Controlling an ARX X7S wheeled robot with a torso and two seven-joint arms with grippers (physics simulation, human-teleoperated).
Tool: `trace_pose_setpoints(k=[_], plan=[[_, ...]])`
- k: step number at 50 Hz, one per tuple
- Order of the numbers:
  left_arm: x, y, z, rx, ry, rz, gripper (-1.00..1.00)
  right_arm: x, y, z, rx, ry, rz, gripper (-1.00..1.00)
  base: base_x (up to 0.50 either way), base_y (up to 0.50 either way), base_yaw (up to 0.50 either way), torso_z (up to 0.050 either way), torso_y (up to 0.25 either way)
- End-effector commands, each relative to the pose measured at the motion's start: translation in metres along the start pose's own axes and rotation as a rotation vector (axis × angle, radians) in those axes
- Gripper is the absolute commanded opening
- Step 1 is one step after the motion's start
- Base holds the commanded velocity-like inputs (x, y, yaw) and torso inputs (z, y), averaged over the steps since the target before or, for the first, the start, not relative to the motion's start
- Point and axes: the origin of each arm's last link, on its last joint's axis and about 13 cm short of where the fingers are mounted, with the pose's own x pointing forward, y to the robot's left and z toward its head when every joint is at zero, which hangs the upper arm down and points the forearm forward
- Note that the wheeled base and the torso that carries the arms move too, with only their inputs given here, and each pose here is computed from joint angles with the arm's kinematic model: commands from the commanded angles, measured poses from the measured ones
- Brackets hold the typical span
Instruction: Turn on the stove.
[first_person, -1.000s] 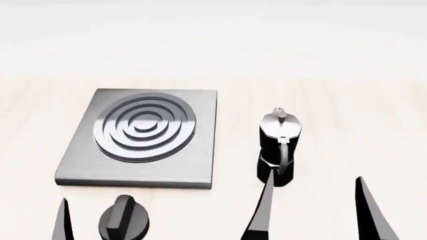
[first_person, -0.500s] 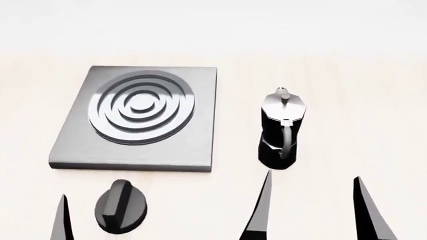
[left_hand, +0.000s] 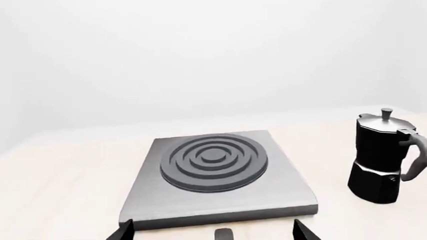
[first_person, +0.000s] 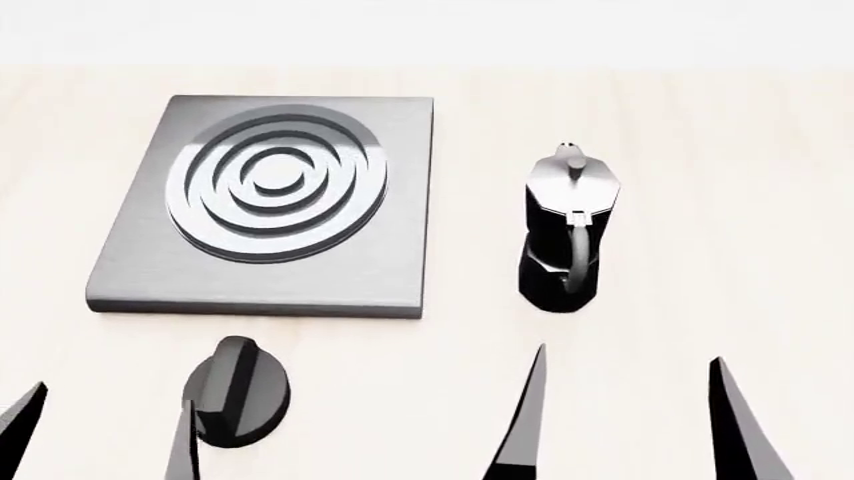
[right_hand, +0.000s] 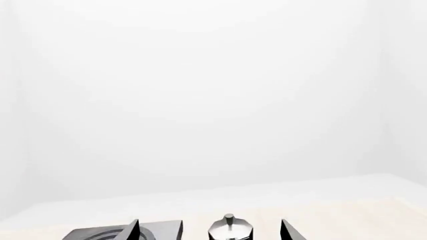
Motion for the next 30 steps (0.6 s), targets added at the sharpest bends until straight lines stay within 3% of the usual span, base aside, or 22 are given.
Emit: trace_pose_setpoints(k=[1,15,30], plan=[[0.03,-0.01,-0.007,0.03,0.051,-0.049,1.0,0.001,-0.002,0.002,-0.018,-0.019,-0.01,1.0,0.0,0.0,0.0,0.0,0.0],[0.062,-0.019,-0.02,0.059,0.119,-0.057,1.0,0.0,-0.004,0.005,-0.009,-0.028,-0.019,1.0,0.0,0.0,0.0,0.0,0.0],[0.073,-0.024,-0.028,0.065,0.161,-0.054,1.0,-0.001,-0.004,0.006,-0.002,-0.03,-0.019,1.0,0.0,0.0,0.0,0.0,0.0]])
